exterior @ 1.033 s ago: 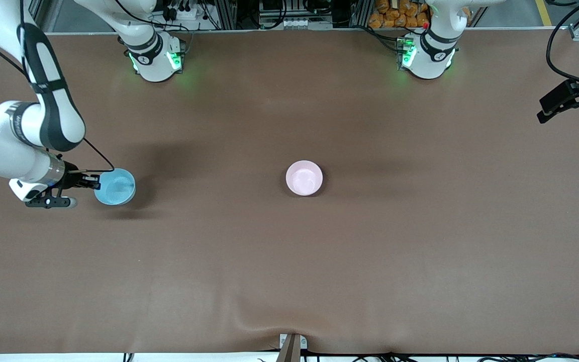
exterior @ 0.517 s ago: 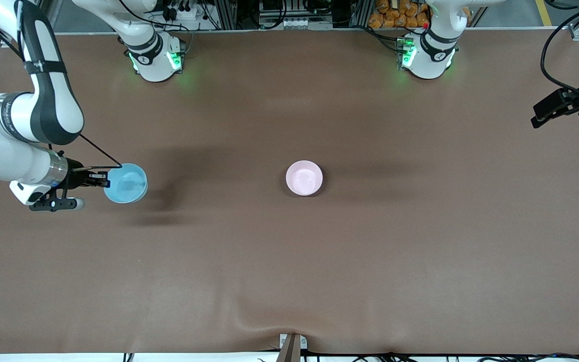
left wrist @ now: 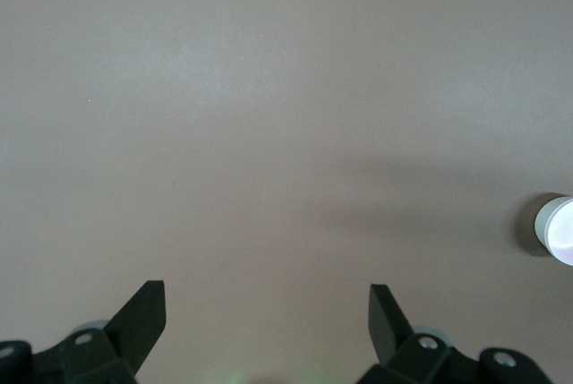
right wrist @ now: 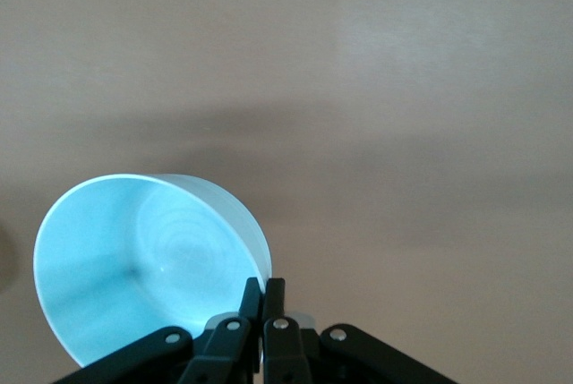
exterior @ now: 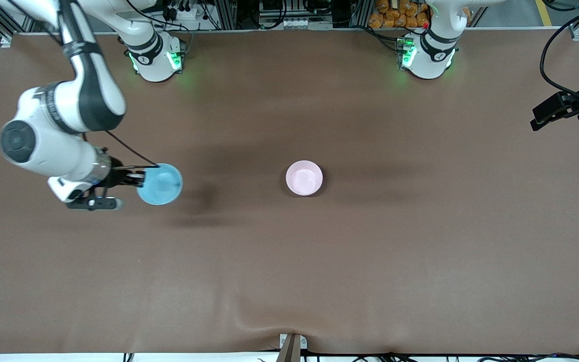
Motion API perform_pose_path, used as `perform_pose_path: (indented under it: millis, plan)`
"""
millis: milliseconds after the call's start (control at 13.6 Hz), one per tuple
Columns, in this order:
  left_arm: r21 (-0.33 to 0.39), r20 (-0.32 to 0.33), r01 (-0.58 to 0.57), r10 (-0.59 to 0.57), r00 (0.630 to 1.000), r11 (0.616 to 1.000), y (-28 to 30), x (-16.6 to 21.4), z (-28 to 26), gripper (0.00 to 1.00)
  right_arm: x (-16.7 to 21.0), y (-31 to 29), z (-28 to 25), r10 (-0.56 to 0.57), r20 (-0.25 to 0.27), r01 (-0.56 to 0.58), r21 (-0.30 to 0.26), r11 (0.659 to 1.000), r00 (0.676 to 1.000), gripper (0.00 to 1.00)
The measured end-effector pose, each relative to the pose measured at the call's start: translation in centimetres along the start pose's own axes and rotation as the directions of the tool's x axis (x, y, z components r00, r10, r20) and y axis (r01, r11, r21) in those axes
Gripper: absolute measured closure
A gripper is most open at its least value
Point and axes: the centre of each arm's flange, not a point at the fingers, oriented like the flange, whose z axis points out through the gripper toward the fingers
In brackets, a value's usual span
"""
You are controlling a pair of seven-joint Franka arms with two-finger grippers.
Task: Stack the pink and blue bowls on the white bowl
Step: 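Lift and carry the blue bowl with the right gripper over the pink bowl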
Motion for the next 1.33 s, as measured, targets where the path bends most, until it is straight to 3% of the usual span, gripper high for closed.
perform_pose_path:
  millis: [221, 517, 812, 1328]
  plan:
    - [0.000, 0.000, 0.007, -0.007, 1.000, 1.000, -0.4, 0.1, 0.1, 0.00, -1.1, -5.1, 0.1, 0.008, -0.027, -0.008, 0.003, 1.000, 1.000, 0.97]
    - [0.000, 0.001, 0.006, -0.006, 1.000, 1.000, -0.3, 0.0, 0.2, 0.00, -3.4, -11.3, 0.6, 0.024, -0.022, -0.023, 0.063, 0.998, 0.999, 0.97]
    - [0.001, 0.002, 0.006, -0.006, 1.000, 1.000, -0.3, -0.1, 0.2, 0.00, -6.4, -17.8, 1.4, 0.048, -0.032, -0.045, 0.086, 0.995, 0.998, 0.97]
    - [0.002, 0.009, 0.005, -0.005, 1.000, 1.000, -0.3, -0.1, 0.5, 0.00, -8.5, -25.6, 4.3, 0.177, -0.022, -0.174, 0.098, 0.980, 0.984, 0.97]
